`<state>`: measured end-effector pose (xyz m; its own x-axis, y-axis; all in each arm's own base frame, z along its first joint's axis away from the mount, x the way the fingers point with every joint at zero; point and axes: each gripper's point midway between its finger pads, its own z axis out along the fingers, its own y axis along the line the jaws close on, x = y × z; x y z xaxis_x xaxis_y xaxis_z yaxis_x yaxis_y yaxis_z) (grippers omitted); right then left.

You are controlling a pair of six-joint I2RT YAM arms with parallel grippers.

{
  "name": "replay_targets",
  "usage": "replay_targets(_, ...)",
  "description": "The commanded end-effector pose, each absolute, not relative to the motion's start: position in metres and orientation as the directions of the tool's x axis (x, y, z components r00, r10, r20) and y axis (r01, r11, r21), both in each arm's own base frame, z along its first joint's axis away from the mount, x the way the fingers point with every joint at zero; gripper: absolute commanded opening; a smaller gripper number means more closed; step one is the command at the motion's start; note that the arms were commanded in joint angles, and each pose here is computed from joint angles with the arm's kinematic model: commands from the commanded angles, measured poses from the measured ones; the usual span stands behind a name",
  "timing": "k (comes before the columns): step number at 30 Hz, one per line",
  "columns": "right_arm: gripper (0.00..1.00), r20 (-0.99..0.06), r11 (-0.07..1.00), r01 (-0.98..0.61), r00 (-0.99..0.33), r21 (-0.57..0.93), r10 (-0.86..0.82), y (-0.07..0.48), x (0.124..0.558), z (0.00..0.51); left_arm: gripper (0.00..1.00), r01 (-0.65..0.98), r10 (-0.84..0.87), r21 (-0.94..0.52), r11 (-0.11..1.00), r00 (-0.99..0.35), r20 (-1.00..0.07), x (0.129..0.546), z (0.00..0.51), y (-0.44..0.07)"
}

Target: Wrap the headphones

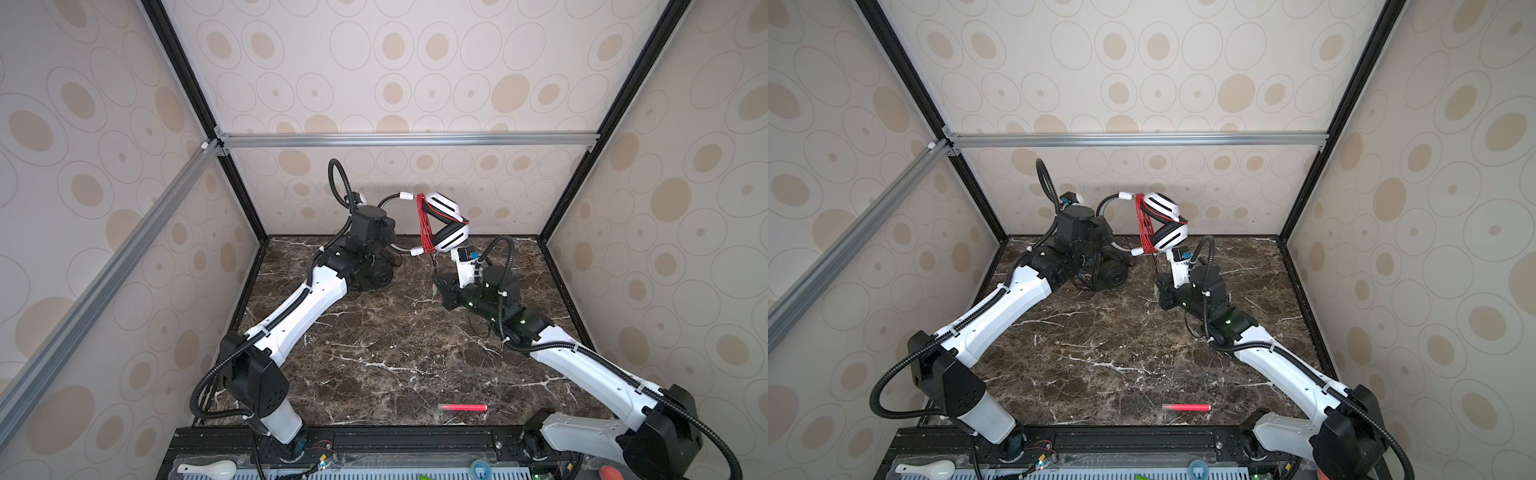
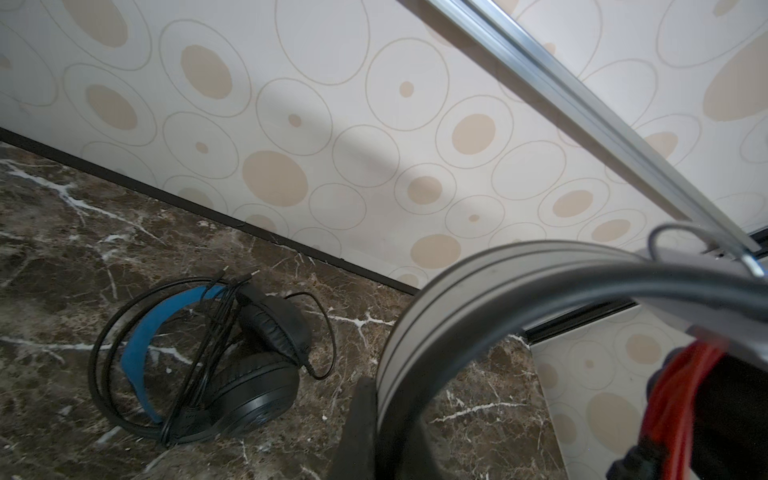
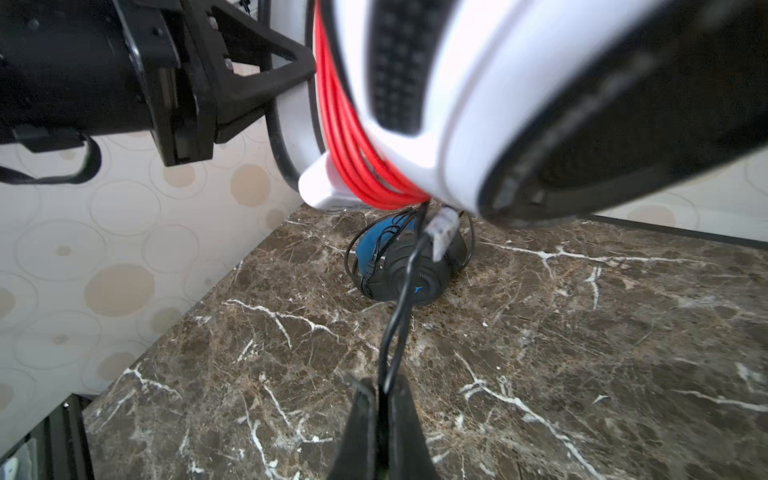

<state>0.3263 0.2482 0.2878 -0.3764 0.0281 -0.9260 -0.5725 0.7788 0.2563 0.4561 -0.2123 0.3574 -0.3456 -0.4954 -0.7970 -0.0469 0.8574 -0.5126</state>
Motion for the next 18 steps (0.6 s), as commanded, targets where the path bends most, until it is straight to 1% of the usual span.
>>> replay_targets(1,0.00,-0.902,0.803,-0.570,-0.419,0.174,-0.102,0.244,0.313,0.273,0.00,-0.034,-0.591,-0.591,0.806,-0.123,-0.797,0.451,0.438,-0.188)
replay_targets(3,0.00,-0.897,0.802,-0.583,-0.414,0.130,-0.156,0.248,0.309,0.277,0.00,-0.047,-0.549,-0.549,0.835,-0.151,-0.822,0.449,0.431,-0.194)
replay_targets(8,0.00,-0.858,0.783,-0.618,-0.440,0.076,-0.264,0.260,0.301,0.285,0.00,-0.069,-0.437,-0.432,0.899,-0.185,-0.880,0.438,0.426,-0.199)
replay_targets(11,0.00,-0.843,0.765,-0.638,-0.455,0.083,-0.288,0.267,0.297,0.294,0.00,-0.074,-0.364,-0.357,0.931,-0.204,-0.909,0.433,0.420,-0.201)
replay_targets(14,0.00,-0.821,0.754,-0.655,-0.461,0.057,-0.338,0.271,0.294,0.300,0.00,-0.074,-0.297,-0.288,0.955,-0.237,-0.925,0.430,0.410,-0.201)
replay_targets(18,0.00,-0.807,0.727,-0.687,-0.435,0.012,-0.398,0.273,0.293,0.314,0.00,-0.058,-0.215,-0.207,0.977,-0.277,-0.937,0.428,0.399,-0.201)
